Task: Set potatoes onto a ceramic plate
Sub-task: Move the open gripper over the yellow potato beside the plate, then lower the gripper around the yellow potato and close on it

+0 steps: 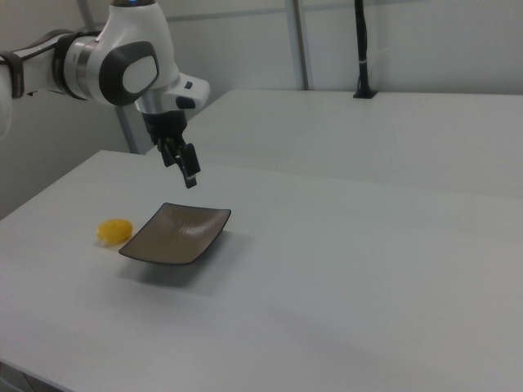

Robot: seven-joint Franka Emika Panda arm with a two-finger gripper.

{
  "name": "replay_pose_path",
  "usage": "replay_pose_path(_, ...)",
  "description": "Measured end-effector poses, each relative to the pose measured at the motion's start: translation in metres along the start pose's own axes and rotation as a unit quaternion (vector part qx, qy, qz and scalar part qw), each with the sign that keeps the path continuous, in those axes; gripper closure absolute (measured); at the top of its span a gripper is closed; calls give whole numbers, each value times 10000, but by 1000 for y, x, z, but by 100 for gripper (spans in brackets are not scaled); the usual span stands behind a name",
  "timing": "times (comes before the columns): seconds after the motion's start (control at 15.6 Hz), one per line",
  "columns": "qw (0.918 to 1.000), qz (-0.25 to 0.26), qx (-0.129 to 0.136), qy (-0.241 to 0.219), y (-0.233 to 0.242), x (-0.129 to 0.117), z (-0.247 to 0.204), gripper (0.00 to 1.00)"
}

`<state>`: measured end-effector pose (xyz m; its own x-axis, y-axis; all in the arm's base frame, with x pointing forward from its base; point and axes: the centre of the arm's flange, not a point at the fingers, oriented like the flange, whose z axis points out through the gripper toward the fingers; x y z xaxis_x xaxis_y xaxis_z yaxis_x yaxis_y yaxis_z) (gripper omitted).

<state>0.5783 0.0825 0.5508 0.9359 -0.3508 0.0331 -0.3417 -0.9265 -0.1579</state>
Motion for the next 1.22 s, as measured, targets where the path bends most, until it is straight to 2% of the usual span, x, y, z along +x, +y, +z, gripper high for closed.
replay_pose_path(0.19, 9967, 736, 340, -61, -25, -5, 11, 0)
replay_pose_path(0.45, 9893, 1327, 603, -42, -93, -34, 31, 0)
replay_pose_path(0.71, 9734, 2087, 940, -19, -142, -55, 50, 0)
replay_pose_path(0.84, 9645, 2434, 1018, -94, -157, -59, 70, 0)
replay_pose_path(0.96, 9589, 2638, 1029, -177, -175, -67, 98, 0)
replay_pose_path(1.22, 9594, 2671, 883, -199, -212, -96, 152, 0)
